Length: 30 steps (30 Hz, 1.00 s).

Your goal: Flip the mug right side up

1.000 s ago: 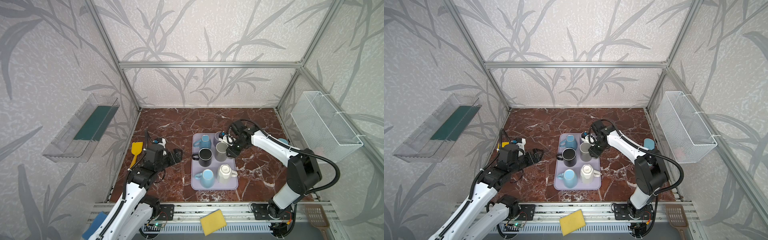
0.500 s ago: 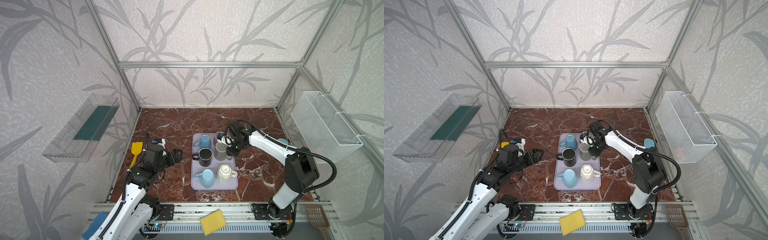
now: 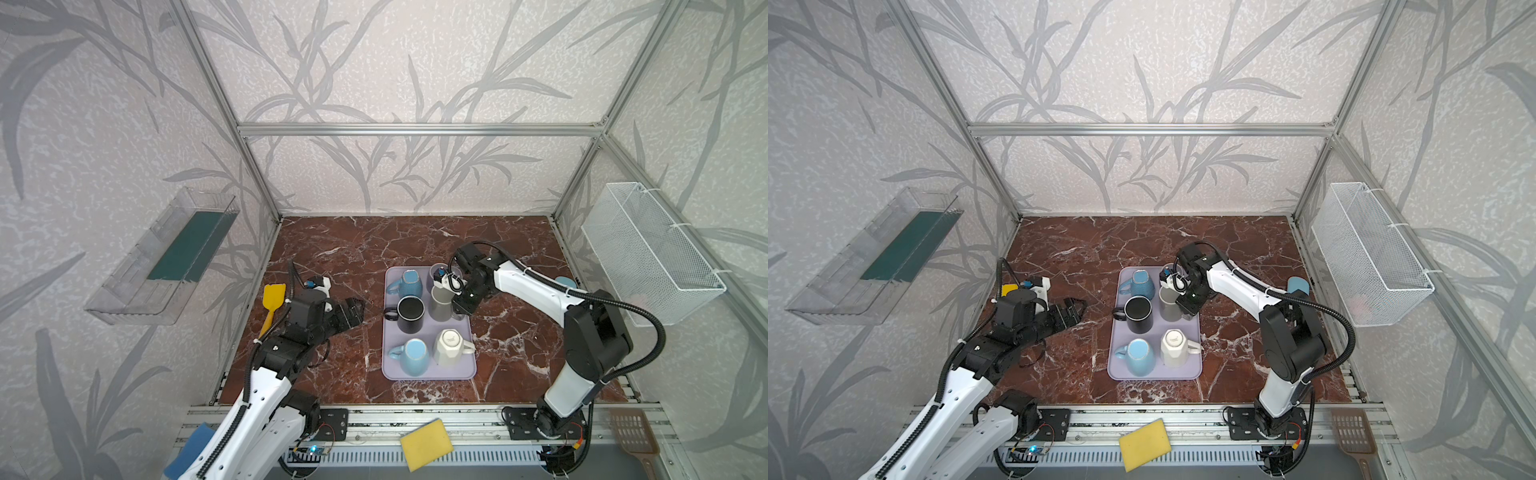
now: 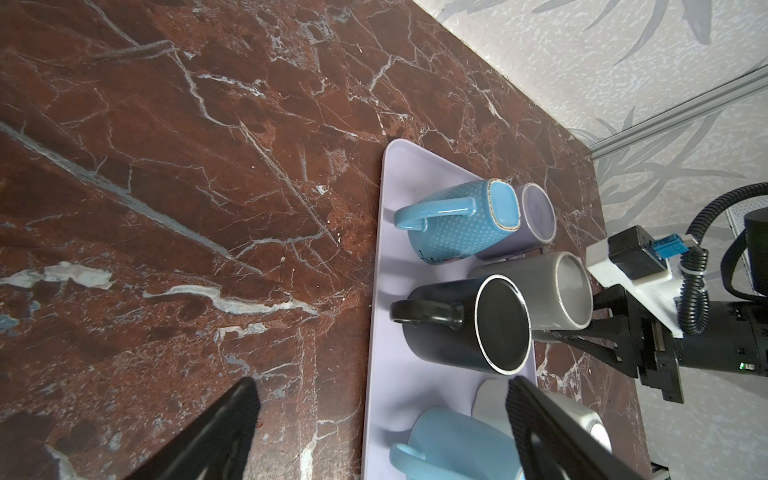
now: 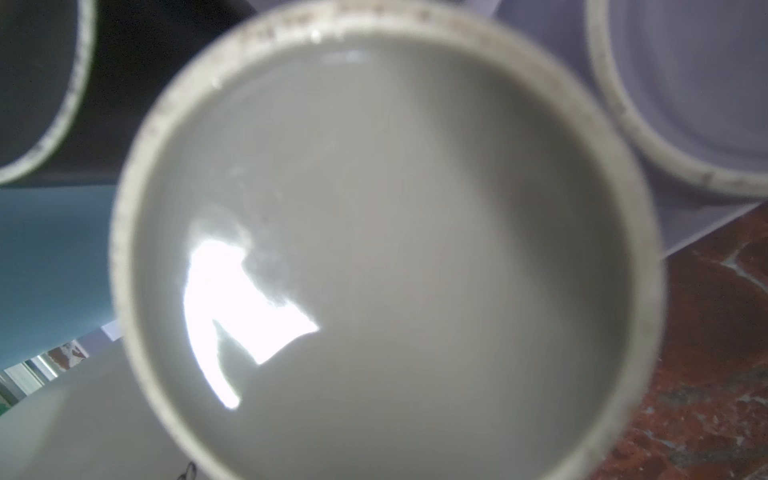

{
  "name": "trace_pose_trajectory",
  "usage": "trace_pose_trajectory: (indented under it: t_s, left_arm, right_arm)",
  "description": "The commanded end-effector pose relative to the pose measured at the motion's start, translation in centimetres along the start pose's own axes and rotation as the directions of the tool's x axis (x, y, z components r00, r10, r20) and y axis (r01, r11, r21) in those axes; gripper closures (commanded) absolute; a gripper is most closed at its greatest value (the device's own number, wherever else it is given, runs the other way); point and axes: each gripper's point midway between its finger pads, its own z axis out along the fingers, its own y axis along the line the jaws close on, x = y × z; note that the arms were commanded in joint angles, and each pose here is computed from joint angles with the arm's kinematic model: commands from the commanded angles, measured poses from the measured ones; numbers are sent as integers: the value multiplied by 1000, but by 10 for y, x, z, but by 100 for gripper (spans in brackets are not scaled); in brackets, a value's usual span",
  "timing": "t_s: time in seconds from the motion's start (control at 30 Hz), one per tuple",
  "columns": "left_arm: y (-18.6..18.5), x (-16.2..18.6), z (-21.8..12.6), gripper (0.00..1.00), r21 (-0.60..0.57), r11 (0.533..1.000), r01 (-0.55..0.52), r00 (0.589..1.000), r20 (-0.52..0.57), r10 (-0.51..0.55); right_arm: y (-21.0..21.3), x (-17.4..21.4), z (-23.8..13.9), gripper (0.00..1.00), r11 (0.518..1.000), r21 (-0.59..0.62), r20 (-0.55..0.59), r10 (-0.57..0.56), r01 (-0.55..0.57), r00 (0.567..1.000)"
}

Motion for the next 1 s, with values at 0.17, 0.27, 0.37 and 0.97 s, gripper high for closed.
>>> trace_pose_trajectory:
  t_s: [0.17,0.27,0.37,0.97]
  left_arm:
    - [7,4,-1,5,-28,1000,-8,1000,-3,8]
    - [7,4,-2,5,-28,1000,-8,1000,-2,8]
    - [7,4,-2,5,-28,1000,-8,1000,0,8]
    - [5,2,-6,5,-15,1000,-2,1000,14,2]
  right_arm:
    - [0,-3,-1,86,1000,6,-10,2,-2,1000]
    - [-1,-5,-4,92,1000,14,3,5,-5,1000]
    - [-2,-10,-9,100,1000,30,35,6,-7,999]
    - [22,-40,-68,100,999,37,307,-18,7,952]
